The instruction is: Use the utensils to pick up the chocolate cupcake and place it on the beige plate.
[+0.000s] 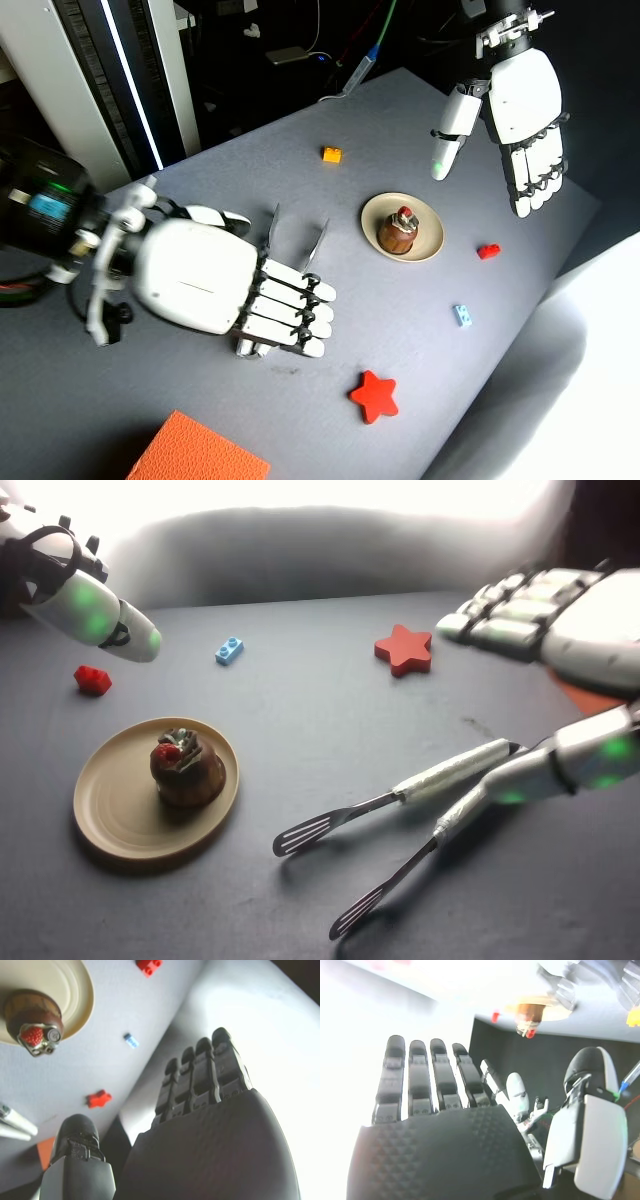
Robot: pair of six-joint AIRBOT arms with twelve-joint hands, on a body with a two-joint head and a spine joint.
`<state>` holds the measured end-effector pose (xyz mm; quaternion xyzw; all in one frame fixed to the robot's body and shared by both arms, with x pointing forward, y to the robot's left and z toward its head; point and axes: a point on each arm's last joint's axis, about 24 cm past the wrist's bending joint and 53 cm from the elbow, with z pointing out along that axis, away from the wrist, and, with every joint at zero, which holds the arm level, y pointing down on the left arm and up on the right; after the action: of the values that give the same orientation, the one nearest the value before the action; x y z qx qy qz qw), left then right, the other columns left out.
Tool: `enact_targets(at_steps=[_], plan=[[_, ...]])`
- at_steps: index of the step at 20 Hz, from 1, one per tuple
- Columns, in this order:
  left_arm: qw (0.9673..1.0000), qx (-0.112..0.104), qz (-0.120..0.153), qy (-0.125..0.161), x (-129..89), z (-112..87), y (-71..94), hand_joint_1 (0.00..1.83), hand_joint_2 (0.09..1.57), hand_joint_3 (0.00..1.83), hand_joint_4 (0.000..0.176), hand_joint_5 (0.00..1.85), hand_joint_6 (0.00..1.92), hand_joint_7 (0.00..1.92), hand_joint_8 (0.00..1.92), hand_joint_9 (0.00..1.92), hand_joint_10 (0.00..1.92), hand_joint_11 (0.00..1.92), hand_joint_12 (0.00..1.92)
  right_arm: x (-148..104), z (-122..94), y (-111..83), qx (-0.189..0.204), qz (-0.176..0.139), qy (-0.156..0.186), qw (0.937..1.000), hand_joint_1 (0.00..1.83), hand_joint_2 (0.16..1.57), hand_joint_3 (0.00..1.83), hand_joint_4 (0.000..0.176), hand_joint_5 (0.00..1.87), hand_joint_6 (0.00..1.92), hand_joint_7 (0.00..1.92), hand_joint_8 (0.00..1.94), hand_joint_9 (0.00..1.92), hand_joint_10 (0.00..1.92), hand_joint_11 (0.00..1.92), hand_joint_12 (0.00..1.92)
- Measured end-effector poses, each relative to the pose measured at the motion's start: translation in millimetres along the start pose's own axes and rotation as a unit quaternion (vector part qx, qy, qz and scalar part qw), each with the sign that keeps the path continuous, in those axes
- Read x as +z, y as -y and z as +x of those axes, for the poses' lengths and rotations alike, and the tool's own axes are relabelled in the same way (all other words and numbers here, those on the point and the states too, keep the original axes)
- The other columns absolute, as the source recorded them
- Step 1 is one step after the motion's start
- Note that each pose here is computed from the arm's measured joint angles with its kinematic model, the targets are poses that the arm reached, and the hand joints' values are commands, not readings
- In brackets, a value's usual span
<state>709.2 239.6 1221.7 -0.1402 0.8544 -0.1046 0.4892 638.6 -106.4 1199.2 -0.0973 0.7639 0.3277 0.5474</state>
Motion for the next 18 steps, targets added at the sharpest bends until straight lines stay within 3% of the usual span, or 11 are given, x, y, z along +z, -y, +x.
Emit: enact_targets(at_steps=[3,6,11,15,18], plan=[[0.9998,0.015,-0.007,0.007,-1.4,0.7,-2.3,0.04,1.08,0.00,0.000,0.03,0.01,0.02,0.01,0.01,0.00,0.00,0.00,-25.8,-18.3,26.3,-0.011,0.034,0.010,0.9993,0.11,0.86,0.00,0.000,0.03,0.00,0.03,0.00,0.01,0.00,0.00,0.32],[0.9999,0.012,-0.007,0.009,-0.7,2.3,-2.3,0.08,1.08,0.00,0.000,0.04,0.01,0.02,0.00,0.02,0.01,0.01,0.00,-33.2,-22.0,35.3,-0.019,0.046,0.010,0.9987,0.19,0.88,0.00,0.000,0.03,0.00,0.02,0.00,0.01,0.00,0.00,0.31],[0.9997,0.018,-0.002,0.015,-3.2,2.7,1.0,0.07,1.09,0.00,0.000,0.05,0.01,0.03,0.01,0.02,0.01,0.01,0.00,-32.9,-26.1,30.4,-0.027,0.041,0.021,0.9986,0.18,0.90,0.00,0.000,0.03,0.00,0.04,0.00,0.04,0.00,0.00,0.34],[0.9992,0.031,0.011,0.023,-9.4,5.3,13.3,0.07,1.09,0.00,0.000,0.05,0.00,0.03,0.00,0.01,0.00,0.02,0.01,-32.1,-33.7,27.5,-0.028,0.036,0.038,0.9982,0.19,0.93,0.01,0.000,0.06,0.00,0.07,0.00,0.06,0.00,0.00,0.39],[0.9989,0.034,0.016,0.028,-9.6,3.1,16.2,0.06,1.09,0.00,0.000,0.02,0.00,0.00,0.00,0.00,0.00,0.00,0.00,-32.9,-39.3,23.0,-0.052,0.025,0.060,0.9965,0.18,0.94,0.01,0.000,0.04,0.00,0.07,0.00,0.06,0.00,0.00,0.34]])
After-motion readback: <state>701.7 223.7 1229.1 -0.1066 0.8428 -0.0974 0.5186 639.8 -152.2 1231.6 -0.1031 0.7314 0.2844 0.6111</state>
